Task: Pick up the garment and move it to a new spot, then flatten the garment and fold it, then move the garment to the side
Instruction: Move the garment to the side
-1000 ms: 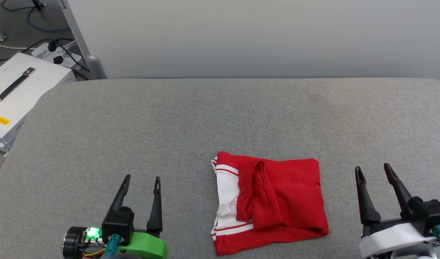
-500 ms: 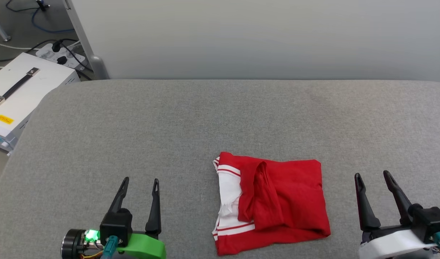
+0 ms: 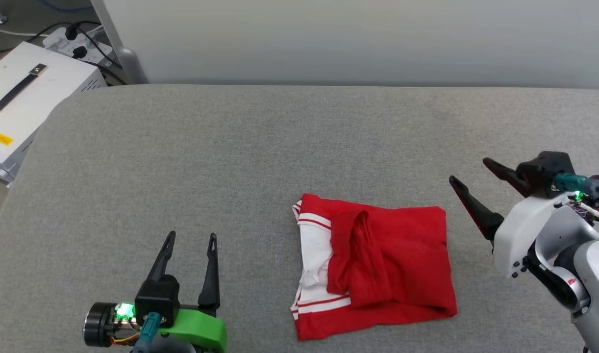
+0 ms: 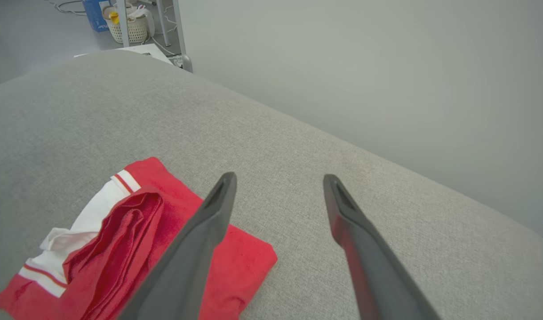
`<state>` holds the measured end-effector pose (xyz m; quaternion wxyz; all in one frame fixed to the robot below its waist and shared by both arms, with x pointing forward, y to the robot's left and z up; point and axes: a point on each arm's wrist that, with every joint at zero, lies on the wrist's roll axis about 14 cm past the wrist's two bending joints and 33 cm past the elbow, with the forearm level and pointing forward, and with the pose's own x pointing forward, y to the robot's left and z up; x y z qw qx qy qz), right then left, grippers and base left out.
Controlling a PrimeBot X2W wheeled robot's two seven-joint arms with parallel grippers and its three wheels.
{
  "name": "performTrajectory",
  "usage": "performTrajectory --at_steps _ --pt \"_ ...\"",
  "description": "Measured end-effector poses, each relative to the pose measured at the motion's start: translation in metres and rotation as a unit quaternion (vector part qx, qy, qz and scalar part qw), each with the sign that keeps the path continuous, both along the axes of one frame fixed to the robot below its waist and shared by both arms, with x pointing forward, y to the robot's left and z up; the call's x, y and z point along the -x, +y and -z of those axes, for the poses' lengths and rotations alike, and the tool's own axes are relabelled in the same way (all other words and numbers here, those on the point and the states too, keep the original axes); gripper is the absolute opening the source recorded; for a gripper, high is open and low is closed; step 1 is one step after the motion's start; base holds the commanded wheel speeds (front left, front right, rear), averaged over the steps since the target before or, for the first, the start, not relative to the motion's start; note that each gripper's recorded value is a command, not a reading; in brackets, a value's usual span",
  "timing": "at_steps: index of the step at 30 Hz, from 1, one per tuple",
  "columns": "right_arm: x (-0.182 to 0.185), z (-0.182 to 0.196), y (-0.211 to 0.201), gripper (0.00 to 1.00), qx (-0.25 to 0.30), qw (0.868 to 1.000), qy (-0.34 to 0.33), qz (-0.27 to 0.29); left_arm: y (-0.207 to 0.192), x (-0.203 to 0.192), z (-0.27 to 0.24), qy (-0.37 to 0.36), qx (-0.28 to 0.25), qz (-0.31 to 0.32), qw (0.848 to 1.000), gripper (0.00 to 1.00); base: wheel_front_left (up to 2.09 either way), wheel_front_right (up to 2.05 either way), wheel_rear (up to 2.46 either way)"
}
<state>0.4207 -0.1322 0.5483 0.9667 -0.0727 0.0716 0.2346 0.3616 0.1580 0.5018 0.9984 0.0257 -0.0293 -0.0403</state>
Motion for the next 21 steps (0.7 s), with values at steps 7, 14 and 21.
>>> performTrajectory --at_steps 7,14,21 --pt "0.020 0.082 -0.013 1.00 0.032 0.963 0.266 -0.014 0.001 -0.009 0.006 0.008 0.002 -0.003 1.000 1.00 0.00 0.00 0.00" --pt "0.033 0.126 -0.008 1.00 -0.007 0.913 0.407 -0.019 0.001 -0.023 0.007 0.009 0.003 -0.002 1.000 1.00 0.00 0.00 0.00" --pt "0.022 0.154 0.020 1.00 -0.029 0.893 0.448 -0.038 0.005 -0.035 0.015 0.019 0.003 -0.011 1.000 1.00 0.00 0.00 0.00"
